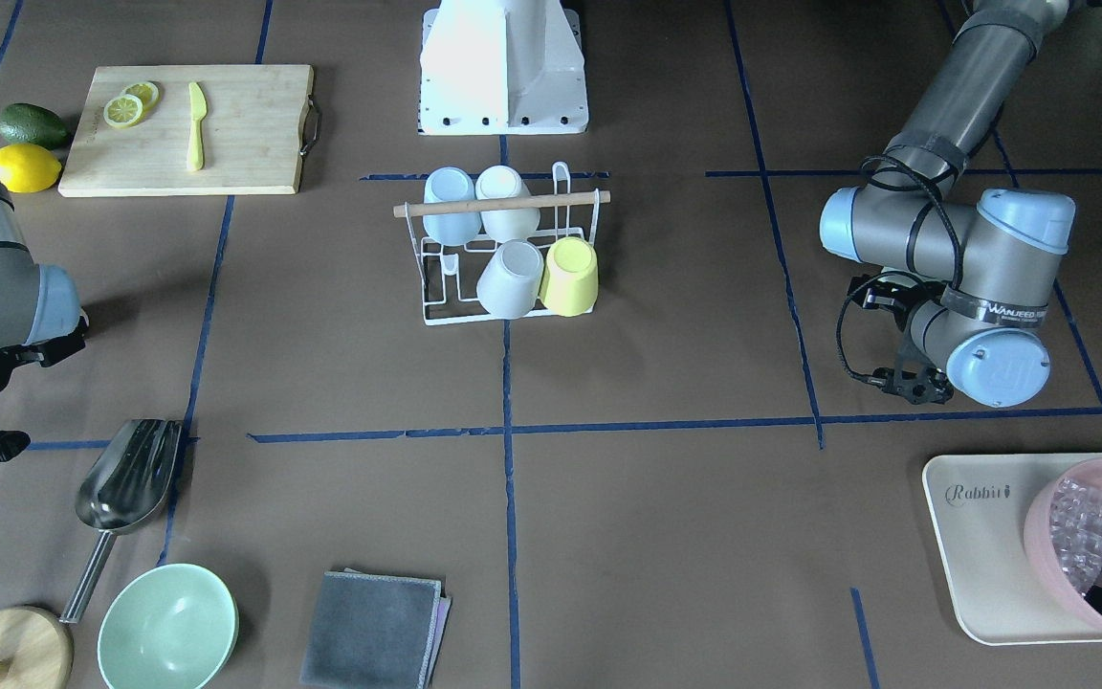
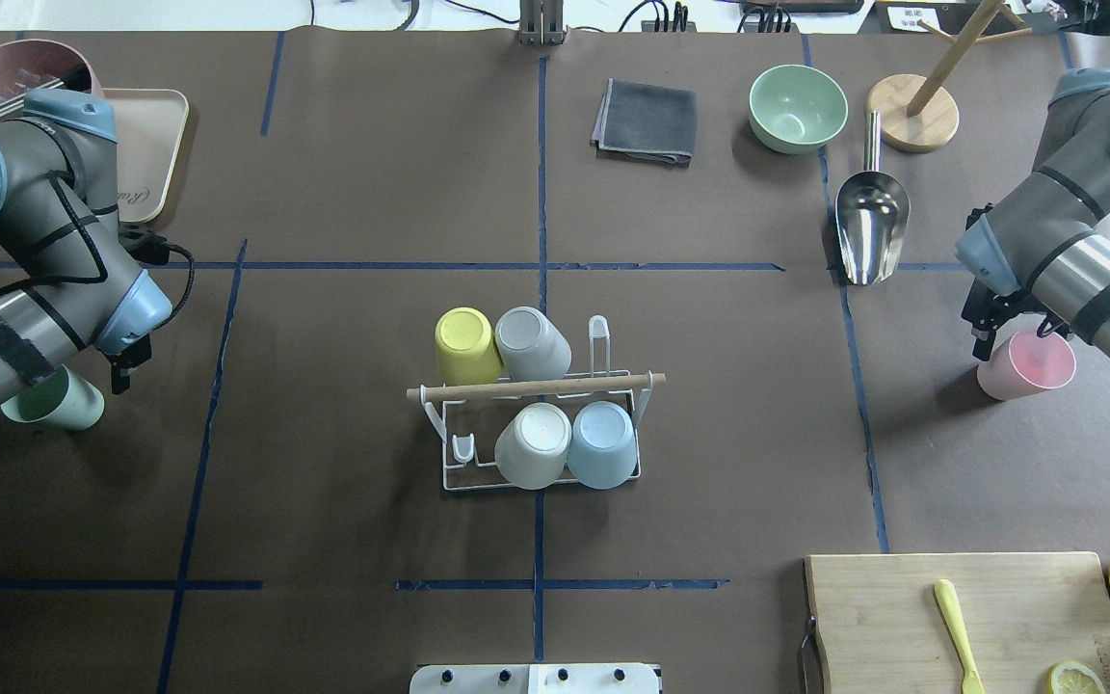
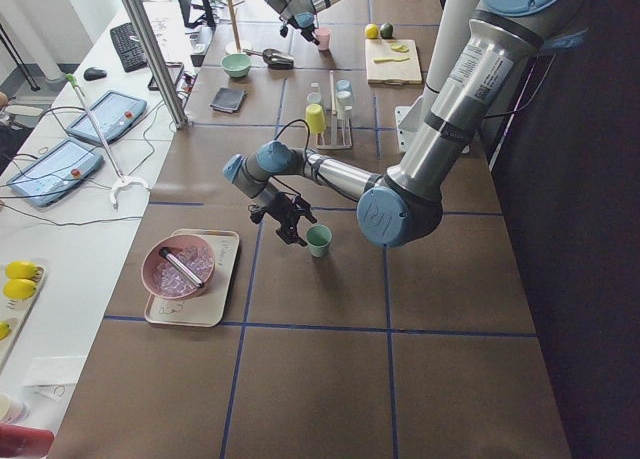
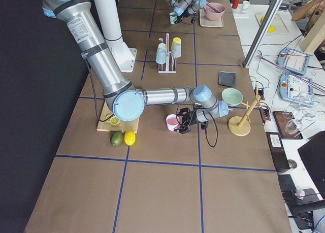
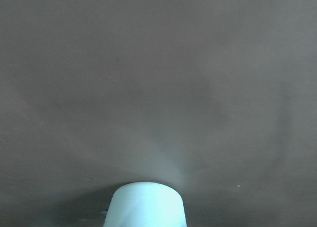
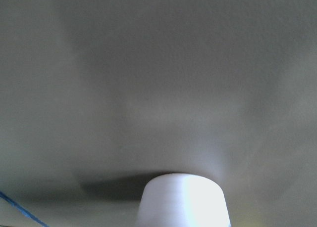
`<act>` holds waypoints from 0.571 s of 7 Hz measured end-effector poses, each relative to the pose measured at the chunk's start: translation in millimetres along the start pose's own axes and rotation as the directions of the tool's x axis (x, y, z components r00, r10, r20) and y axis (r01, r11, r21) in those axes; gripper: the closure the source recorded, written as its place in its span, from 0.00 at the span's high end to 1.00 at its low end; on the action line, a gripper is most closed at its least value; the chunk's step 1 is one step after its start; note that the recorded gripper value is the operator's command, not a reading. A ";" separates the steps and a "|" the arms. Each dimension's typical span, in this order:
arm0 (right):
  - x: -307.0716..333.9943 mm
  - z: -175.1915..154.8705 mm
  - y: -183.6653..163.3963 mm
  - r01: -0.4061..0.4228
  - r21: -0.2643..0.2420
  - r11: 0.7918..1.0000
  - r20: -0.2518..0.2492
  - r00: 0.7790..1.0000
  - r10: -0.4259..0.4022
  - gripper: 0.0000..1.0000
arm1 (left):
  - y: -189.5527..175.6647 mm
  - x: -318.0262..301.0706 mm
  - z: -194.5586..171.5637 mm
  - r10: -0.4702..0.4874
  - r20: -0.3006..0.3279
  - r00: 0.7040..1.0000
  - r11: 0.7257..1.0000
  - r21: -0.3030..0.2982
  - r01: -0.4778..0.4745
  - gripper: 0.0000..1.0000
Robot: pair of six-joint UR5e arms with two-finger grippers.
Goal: Place cup on cup holder
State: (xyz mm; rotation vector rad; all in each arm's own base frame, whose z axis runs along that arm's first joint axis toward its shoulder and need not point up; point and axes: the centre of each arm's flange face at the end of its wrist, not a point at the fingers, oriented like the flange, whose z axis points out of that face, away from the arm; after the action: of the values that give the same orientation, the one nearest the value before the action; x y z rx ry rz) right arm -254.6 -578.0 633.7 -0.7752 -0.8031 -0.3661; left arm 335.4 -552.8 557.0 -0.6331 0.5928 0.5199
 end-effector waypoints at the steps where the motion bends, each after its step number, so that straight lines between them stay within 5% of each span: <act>1: 1.7 2.3 0.3 0.014 -0.009 1.000 -0.012 1.000 -0.014 1.00 | -0.1 -2.1 6.4 -0.004 0.003 1.000 1.000 -0.011 0.004 1.00; 4: 0.8 9.5 -0.4 0.043 -0.028 0.999 -0.028 0.999 -0.044 1.00 | 1.3 -2.8 35.2 -0.009 0.010 1.000 0.998 -0.056 0.009 1.00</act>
State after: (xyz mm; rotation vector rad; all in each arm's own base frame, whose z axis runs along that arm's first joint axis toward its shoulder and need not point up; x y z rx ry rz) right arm -259.1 -571.3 638.7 -0.7770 -0.7905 -0.4269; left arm 344.7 -529.0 581.4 -0.6852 0.5671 0.5322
